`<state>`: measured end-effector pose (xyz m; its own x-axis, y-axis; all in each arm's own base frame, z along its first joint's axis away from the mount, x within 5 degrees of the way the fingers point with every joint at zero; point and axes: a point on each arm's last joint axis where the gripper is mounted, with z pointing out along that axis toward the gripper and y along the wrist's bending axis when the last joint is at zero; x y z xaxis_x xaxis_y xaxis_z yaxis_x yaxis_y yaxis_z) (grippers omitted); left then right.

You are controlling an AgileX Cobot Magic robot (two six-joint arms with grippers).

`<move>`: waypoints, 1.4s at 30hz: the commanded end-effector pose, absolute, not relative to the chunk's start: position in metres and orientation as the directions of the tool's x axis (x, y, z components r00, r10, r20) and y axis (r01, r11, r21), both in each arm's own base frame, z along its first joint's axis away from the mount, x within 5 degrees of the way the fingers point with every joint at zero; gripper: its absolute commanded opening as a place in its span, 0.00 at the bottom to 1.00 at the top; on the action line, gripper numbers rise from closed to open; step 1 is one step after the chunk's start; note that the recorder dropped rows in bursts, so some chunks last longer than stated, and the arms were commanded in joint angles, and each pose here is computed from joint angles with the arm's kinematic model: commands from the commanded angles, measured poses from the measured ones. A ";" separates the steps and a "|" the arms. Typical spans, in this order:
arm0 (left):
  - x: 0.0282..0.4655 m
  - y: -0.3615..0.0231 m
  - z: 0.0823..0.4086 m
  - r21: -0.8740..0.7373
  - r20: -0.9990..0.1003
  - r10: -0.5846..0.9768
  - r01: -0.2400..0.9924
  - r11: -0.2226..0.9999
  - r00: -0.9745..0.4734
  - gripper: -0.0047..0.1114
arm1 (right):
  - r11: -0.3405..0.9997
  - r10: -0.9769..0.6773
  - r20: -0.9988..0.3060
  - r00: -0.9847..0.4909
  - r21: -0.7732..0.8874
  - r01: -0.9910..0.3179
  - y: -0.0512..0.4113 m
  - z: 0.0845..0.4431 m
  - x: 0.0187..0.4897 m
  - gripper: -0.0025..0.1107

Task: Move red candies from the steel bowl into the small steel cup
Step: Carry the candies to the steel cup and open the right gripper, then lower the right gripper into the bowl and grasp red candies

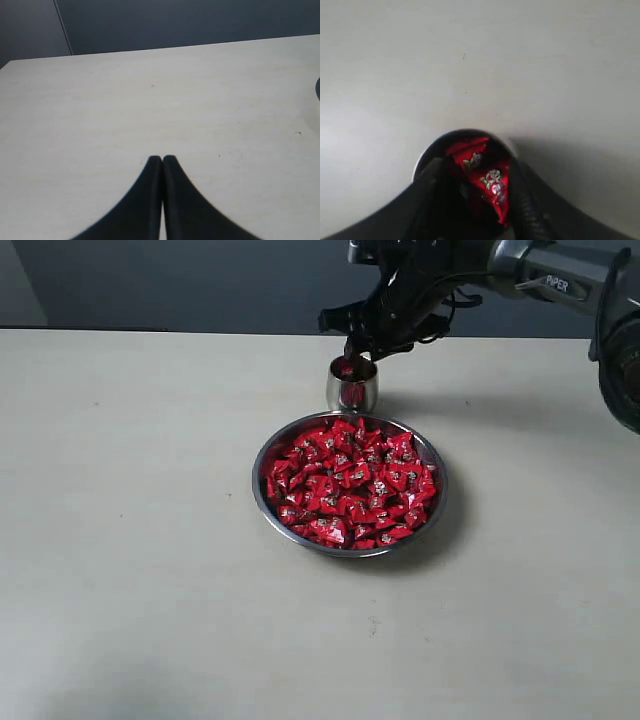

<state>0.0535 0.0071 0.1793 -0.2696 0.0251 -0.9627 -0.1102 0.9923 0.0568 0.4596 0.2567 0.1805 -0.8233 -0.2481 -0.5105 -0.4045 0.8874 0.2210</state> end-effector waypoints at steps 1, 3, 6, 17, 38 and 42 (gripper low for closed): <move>0.053 0.007 0.183 0.055 -0.969 0.026 -0.114 0.992 -0.245 0.04 | 0.883 -0.265 -0.525 -0.808 0.205 -0.423 0.250 0.219 0.453 0.38; 0.053 0.007 0.183 0.055 -0.969 0.026 -0.114 0.992 -0.245 0.04 | 0.874 -0.291 -0.515 -0.807 0.200 -0.443 0.246 0.242 0.443 0.38; 0.053 0.007 0.183 0.055 -0.969 0.026 -0.114 0.992 -0.245 0.04 | 0.832 -0.365 -0.451 -0.815 0.235 -0.503 0.244 0.266 0.423 0.38; 0.053 0.007 0.183 0.055 -0.969 0.026 -0.114 0.992 -0.245 0.04 | 0.732 -0.555 -0.309 -0.772 0.260 -0.630 0.266 0.248 0.355 0.38; 0.053 0.007 0.183 0.055 -0.969 0.026 -0.114 0.992 -0.245 0.04 | 0.712 -0.609 -0.177 -0.773 0.309 -0.631 0.276 0.173 0.309 0.38; 0.053 0.007 0.183 0.055 -0.969 0.026 -0.114 0.992 -0.245 0.04 | 0.712 -0.611 -0.146 -0.778 0.327 -0.621 0.278 0.158 0.310 0.38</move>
